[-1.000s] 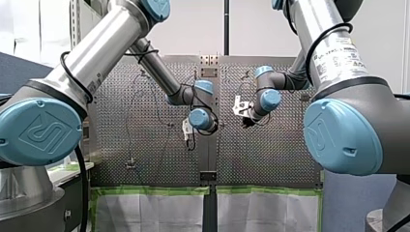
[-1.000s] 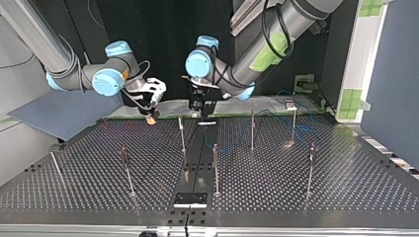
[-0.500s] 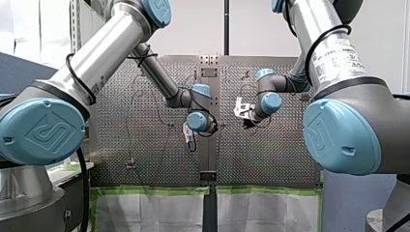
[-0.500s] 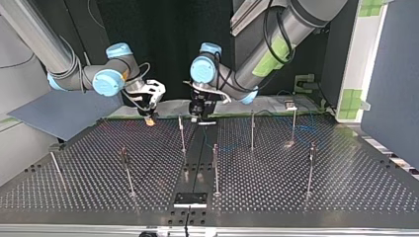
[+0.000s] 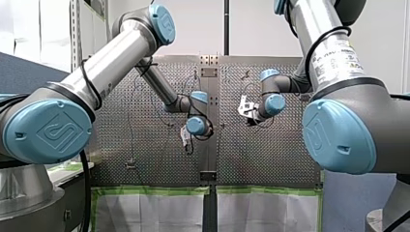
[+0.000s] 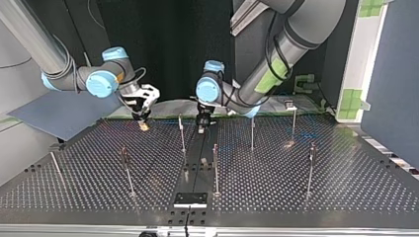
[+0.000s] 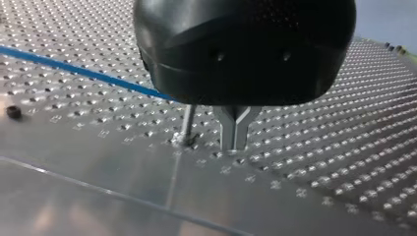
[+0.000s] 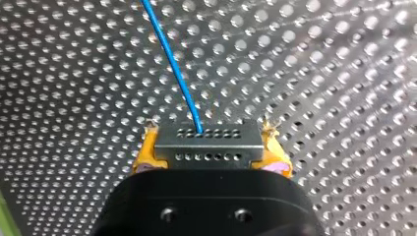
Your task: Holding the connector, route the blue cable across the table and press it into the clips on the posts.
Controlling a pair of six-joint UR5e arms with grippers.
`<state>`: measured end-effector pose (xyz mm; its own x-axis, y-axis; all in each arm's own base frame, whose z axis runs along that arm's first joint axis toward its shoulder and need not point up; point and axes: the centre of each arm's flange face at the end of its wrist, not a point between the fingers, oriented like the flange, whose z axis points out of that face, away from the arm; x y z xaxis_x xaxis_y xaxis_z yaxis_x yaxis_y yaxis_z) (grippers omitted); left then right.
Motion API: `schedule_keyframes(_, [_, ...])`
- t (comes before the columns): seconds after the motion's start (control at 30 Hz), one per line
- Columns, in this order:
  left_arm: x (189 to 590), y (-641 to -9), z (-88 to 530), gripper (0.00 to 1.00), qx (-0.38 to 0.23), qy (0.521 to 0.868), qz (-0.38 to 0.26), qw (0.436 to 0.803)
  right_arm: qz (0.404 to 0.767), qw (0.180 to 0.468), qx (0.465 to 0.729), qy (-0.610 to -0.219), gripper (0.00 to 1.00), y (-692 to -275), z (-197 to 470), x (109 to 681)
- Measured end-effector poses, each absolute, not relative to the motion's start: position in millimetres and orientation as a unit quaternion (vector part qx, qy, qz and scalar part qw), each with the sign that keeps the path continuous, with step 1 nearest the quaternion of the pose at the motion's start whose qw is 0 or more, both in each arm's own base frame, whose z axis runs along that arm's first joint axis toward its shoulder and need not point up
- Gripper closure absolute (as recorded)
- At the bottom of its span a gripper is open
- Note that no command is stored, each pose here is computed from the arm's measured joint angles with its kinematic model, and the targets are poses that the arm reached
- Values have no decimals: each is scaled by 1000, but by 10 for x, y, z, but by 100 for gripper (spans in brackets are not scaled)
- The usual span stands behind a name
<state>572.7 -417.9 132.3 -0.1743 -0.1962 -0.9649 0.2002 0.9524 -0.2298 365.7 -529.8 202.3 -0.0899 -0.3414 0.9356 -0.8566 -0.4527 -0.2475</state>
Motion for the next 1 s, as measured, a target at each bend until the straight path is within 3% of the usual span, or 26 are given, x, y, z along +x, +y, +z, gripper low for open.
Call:
schedule_keyframes(0.1, [5801, -4214, 1424, 100, 2, 747, -155, 647, 574, 230, 629, -471, 100, -5373, 2046, 3611])
schedule_keyframes(0.2, [5818, -4250, 1476, 92, 4, 746, -155, 648, 579, 228, 627, -469, 100, -5447, 2043, 3590])
schedule_keyframes(0.27, [5809, -4275, 1489, 74, 6, 745, -156, 648, 580, 226, 627, -469, 100, -5488, 2016, 3586])
schedule_keyframes(0.3, [5803, -4286, 1493, 74, 7, 745, -157, 648, 580, 225, 627, -469, 100, -5514, 1988, 3584])
schedule_keyframes(0.37, [5786, -4303, 1493, 57, 8, 747, -157, 646, 579, 224, 628, -470, 100, -5547, 1949, 3578])
schedule_keyframes(0.4, [5777, -4307, 1489, 57, 9, 749, -156, 644, 579, 223, 628, -470, 100, -5564, 1931, 3573])
schedule_keyframes(0.43, [5765, -4308, 1485, 50, 10, 751, -155, 642, 579, 222, 628, -470, 100, -5574, 1923, 3568])
schedule_keyframes(0.47, [5755, -4309, 1480, 36, 11, 753, -154, 640, 579, 222, 628, -470, 100, -5584, 1919, 3564])
schedule_keyframes(0.5, [5742, -4310, 1476, 36, 12, 756, -152, 637, 580, 221, 628, -469, 100, -5594, 1916, 3559])
schedule_keyframes(0.57, [5710, -4315, 1467, 7, 15, 762, -150, 630, 581, 219, 629, -469, 100, -5608, 1916, 3549])
schedule_keyframes(0.6, [5695, -4317, 1461, 7, 16, 765, -148, 627, 581, 219, 628, -468, 100, -5615, 1919, 3541])
schedule_keyframes(0.63, [5676, -4319, 1452, 0, 18, 768, -146, 623, 581, 219, 628, -468, 100, -5620, 1920, 3535])
schedule_keyframes(1.0, [5530, -4308, 1768, 0, 24, 778, -119, 616, 580, 222, 626, -472, 100, -5676, 1922, 3446])
